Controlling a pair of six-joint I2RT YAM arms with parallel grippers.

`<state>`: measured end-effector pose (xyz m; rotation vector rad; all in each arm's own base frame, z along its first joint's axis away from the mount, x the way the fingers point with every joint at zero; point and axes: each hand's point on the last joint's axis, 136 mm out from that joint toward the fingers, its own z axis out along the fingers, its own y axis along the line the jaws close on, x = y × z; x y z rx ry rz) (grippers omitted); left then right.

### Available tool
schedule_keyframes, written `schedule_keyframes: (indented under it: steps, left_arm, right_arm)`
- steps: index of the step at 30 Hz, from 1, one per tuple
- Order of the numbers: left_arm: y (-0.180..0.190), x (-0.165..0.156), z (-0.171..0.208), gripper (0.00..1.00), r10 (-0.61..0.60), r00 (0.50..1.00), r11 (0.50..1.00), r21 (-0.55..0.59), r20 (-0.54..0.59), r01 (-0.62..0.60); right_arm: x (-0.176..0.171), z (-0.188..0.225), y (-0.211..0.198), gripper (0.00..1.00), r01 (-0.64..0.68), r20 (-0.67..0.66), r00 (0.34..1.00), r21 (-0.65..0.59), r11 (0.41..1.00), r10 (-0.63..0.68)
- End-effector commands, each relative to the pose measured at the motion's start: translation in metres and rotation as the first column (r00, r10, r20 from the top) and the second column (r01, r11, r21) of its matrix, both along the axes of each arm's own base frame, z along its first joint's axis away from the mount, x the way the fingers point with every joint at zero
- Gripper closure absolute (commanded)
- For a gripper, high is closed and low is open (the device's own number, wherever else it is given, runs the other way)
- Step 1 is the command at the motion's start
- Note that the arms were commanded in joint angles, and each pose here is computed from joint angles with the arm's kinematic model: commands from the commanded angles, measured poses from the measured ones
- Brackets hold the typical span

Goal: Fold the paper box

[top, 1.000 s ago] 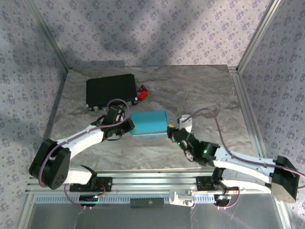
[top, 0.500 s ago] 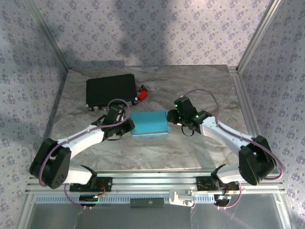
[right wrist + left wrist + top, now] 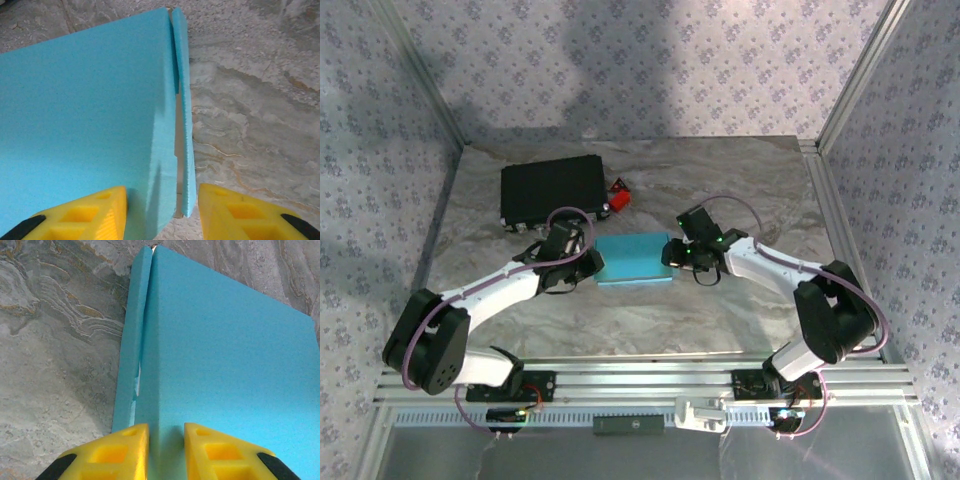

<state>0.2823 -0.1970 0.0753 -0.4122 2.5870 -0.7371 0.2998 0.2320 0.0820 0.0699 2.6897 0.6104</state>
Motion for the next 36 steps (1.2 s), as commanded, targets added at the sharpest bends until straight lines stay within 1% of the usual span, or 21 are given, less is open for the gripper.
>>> schedule_keyframes:
  steps: [1,11,20,24,28,33,36]
  left_arm:
    - [-0.002,-0.002,-0.004,0.76,-0.008,1.000,1.000,0.016,-0.021,0.009]
    - [-0.008,-0.002,-0.005,0.76,-0.007,1.000,1.000,-0.019,-0.017,0.007]
    - [-0.015,-0.008,-0.020,0.77,-0.018,0.999,1.000,-0.024,-0.035,0.018]
    - [-0.013,-0.011,-0.028,0.79,-0.016,0.999,1.000,-0.010,-0.046,0.016]
    - [-0.012,-0.013,-0.032,0.82,-0.019,0.999,1.000,0.000,-0.048,0.019]
    - [-0.009,-0.016,-0.034,0.82,-0.021,0.999,0.999,0.044,-0.050,0.023]
    - [-0.006,-0.018,-0.034,0.78,-0.021,0.999,0.996,0.083,-0.045,0.024]
  right_arm:
    - [0.004,0.005,0.011,0.59,-0.008,-0.002,1.000,0.068,0.998,0.008]
    - [0.002,0.002,0.013,0.70,0.015,-0.023,1.000,0.116,0.993,-0.012]
    - [0.000,-0.014,0.011,0.77,0.045,-0.053,0.998,0.132,0.990,-0.039]
    - [0.000,-0.021,0.005,0.83,0.057,-0.061,0.997,0.100,0.993,-0.051]
    - [0.000,-0.028,0.002,0.86,0.062,-0.070,0.996,0.084,0.995,-0.057]
    - [-0.002,-0.039,-0.006,0.88,0.074,-0.078,0.994,0.025,0.997,-0.072]
    - [-0.003,-0.043,-0.012,0.88,0.078,-0.075,0.994,-0.022,0.997,-0.079]
